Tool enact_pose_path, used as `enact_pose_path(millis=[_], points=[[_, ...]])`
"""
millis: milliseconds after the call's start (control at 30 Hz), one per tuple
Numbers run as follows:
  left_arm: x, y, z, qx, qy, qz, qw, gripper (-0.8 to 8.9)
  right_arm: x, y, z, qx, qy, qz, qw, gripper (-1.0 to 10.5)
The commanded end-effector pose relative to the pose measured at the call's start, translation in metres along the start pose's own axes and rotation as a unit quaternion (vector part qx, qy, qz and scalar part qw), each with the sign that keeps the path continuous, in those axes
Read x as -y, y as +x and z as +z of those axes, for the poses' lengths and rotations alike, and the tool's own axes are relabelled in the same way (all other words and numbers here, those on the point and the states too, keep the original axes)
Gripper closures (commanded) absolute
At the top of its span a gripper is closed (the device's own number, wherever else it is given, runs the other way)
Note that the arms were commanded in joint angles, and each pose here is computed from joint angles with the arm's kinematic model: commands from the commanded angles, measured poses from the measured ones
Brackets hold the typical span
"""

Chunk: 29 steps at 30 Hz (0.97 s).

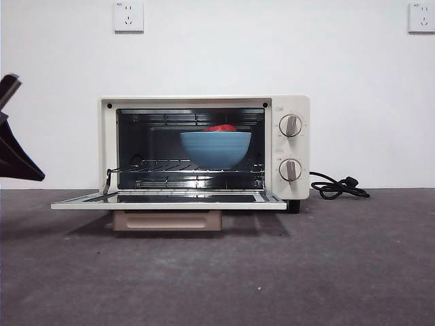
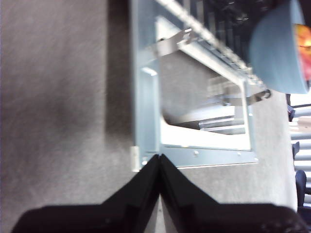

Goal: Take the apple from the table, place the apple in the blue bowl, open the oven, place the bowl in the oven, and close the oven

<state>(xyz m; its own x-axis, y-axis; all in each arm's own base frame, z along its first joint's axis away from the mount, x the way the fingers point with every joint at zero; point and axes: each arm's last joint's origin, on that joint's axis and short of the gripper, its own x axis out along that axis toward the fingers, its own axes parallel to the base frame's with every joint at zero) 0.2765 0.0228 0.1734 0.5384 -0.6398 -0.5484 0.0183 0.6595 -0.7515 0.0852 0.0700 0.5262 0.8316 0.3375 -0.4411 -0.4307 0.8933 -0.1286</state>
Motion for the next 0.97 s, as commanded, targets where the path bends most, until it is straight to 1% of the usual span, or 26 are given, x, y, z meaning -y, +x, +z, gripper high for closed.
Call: enact_pose_path(millis=[33, 233, 333, 467, 567, 767, 900, 967], points=[[-0.006, 0.006, -0.003, -0.007, -0.018, 0.02, 1.0, 8.22, -0.002, 0.006, -0.005, -0.021, -0.009, 0.001, 1.0, 9.2], [-0.015, 0.014, -0.005, -0.02, -0.048, 0.032, 0.998, 8.22, -0.007, 0.021, -0.016, -0.058, -0.023, -0.002, 0.998, 9.2], [-0.02, 0.018, -0.007, -0.026, -0.065, 0.047, 0.996, 8.22, -0.009, 0.027, -0.024, -0.074, -0.025, -0.006, 0.997, 9.2], [-0.019, 0.026, -0.009, -0.035, -0.059, 0.042, 0.997, 8.22, -0.009, 0.028, -0.032, -0.084, -0.023, -0.008, 0.996, 9.2], [-0.016, 0.031, -0.01, -0.036, -0.054, 0.045, 0.997, 8.22, -0.007, 0.022, -0.034, -0.077, -0.017, -0.007, 0.997, 9.2], [-0.012, 0.043, -0.011, -0.037, -0.068, 0.048, 0.996, 8.22, 0.0, 0.004, -0.039, -0.051, -0.005, -0.005, 0.999, 9.2], [-0.01, 0.045, -0.008, -0.024, -0.079, 0.037, 0.996, 8.22, 0.005, -0.01, -0.044, -0.035, 0.01, -0.004, 0.999, 9.2], [-0.008, 0.045, -0.006, -0.02, -0.086, 0.021, 0.996, 8.22, 0.008, -0.017, -0.047, -0.026, 0.018, -0.004, 1.0, 9.2]])
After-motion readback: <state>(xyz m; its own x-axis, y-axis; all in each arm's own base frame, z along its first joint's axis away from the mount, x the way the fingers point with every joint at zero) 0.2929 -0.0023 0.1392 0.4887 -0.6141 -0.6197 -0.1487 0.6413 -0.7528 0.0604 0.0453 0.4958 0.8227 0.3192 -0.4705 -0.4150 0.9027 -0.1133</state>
